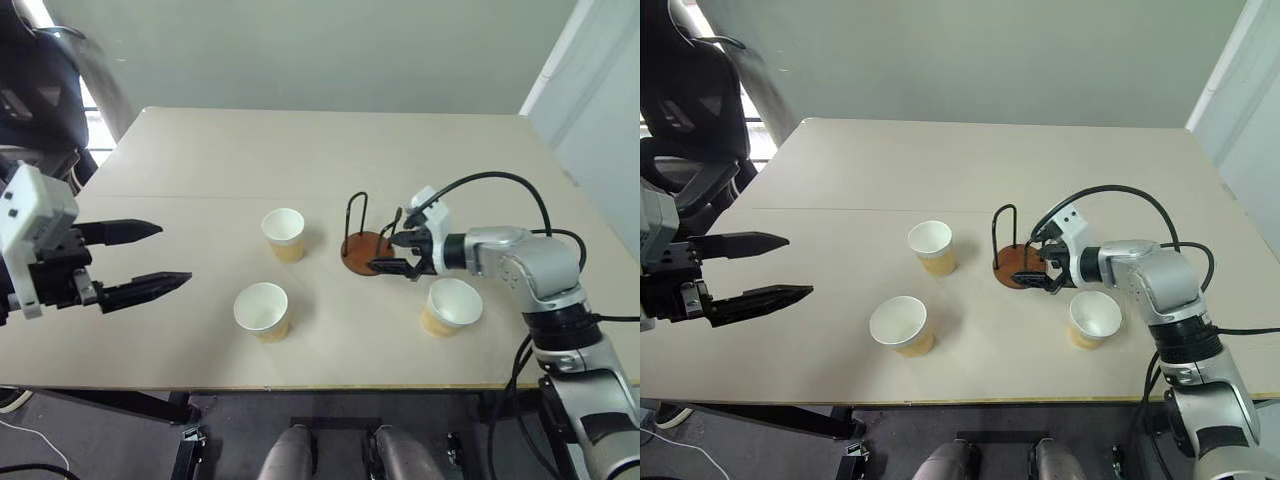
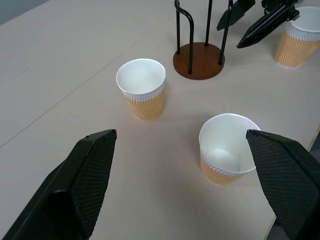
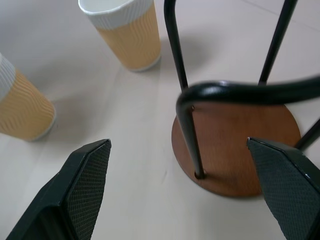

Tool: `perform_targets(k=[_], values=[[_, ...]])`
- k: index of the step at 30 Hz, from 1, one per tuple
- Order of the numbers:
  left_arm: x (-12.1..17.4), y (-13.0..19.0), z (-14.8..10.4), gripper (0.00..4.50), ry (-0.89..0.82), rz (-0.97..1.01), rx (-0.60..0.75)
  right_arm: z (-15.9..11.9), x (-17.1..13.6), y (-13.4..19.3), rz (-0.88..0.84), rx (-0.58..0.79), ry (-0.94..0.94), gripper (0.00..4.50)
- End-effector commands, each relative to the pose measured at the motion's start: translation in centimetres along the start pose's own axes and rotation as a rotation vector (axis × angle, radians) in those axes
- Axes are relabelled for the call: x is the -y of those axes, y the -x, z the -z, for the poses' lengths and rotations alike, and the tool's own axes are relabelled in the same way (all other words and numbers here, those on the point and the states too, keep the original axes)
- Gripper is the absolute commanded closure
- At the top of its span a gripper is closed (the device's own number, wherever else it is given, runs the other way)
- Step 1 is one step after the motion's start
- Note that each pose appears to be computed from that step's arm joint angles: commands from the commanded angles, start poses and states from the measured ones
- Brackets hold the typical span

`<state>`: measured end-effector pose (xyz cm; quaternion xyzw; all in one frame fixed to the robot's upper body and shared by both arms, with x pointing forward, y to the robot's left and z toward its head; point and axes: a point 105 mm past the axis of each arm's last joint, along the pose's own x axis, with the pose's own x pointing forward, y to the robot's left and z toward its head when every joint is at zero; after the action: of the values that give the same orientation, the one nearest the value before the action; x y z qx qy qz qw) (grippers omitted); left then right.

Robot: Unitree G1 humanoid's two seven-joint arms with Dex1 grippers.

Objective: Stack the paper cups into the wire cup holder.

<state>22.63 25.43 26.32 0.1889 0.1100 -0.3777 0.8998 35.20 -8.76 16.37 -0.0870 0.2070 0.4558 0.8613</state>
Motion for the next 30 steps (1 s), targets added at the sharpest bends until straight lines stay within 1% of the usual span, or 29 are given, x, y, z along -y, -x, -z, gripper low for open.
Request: perform_targets(k=[1,4,10,13,14,15,19,23,26,30], values=[[0.0,0.6,-0.9,0.06,-0.039,-0.036,0.011,-2.1,0.0,0.0,0.021,0.059,0.053,0.0],[-0.1,0.7,-0.7,0.0,-0.037,-0.045,0.007,-2.3,-0.1,-0.1,0.021,0.066,0.063,0.61],[-0.2,0.7,-0.7,0.0,-0.039,-0.049,0.009,-2.4,-0.1,-0.1,0.025,0.072,0.075,2.73],[-0.2,0.7,-0.7,0.0,-0.04,-0.052,0.008,-2.2,0.1,0.0,0.034,0.065,0.078,3.92],[-0.3,0.8,-0.6,0.0,-0.04,-0.053,0.007,-2.1,0.2,0.1,0.038,0.061,0.079,4.24],[-0.3,0.8,-0.6,0.0,-0.04,-0.055,0.007,-2.0,0.3,0.1,0.04,0.058,0.08,4.45],[-0.4,0.8,-0.7,0.0,-0.042,-0.055,0.006,-1.5,0.2,0.6,0.016,0.04,0.096,4.45],[-0.5,0.8,-0.7,0.0,-0.045,-0.043,-0.001,-1.4,-2.1,1.9,-0.164,0.059,0.213,4.45],[-0.5,0.7,-0.8,0.0,-0.047,-0.03,-0.001,-1.5,-4.4,2.6,-0.295,0.081,0.258,4.45],[-0.5,0.5,-0.8,0.0,-0.049,-0.016,-0.004,-1.3,-6.2,3.0,-0.374,0.08,0.296,4.45]])
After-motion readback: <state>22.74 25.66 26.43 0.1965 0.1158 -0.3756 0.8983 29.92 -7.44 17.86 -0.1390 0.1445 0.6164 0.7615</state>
